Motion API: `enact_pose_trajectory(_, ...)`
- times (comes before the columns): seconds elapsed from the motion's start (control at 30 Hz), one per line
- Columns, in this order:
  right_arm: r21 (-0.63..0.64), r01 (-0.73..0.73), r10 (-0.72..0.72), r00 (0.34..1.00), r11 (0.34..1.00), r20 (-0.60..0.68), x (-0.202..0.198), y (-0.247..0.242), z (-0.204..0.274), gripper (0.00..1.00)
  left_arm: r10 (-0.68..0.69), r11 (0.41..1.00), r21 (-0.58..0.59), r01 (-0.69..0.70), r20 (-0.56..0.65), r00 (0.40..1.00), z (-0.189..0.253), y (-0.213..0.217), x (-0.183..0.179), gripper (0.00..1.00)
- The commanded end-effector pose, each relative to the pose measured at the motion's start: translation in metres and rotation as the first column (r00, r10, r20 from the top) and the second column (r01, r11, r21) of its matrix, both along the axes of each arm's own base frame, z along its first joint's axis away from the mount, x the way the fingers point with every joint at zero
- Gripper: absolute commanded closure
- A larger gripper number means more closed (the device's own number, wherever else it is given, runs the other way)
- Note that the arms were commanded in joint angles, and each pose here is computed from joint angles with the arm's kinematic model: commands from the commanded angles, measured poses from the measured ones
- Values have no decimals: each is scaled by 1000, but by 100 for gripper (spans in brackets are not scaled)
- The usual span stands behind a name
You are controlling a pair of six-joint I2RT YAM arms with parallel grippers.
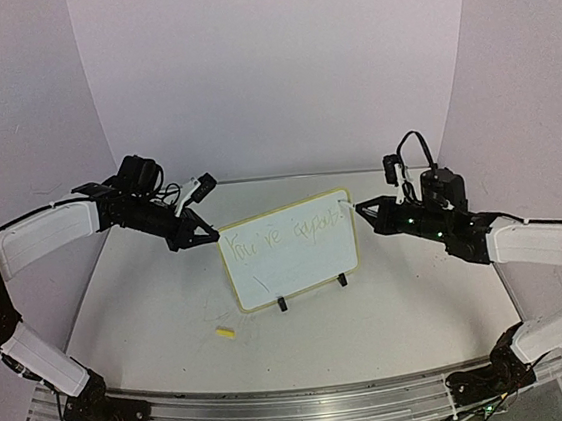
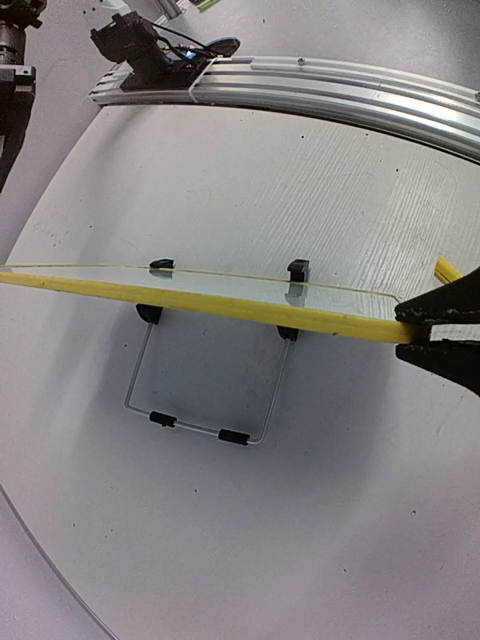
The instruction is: Write a sentence on the whiteboard
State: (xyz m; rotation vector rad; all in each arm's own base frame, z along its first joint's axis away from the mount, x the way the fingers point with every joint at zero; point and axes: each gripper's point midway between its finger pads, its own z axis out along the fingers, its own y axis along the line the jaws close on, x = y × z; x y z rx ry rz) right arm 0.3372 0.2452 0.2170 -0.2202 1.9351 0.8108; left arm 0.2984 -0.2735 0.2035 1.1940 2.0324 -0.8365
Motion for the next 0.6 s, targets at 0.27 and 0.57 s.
enact_pose_trajectory(0.27,-24,41,-40,999,999,15,13,-2,-5,100,-13,999,37,12,32,999,-5,1,3,100)
enact_pose_trajectory(0.57,-16,39,-41,996,999,-79,0,-7,-44,100,-13,999,36,12,30,999,-5,1,4,100)
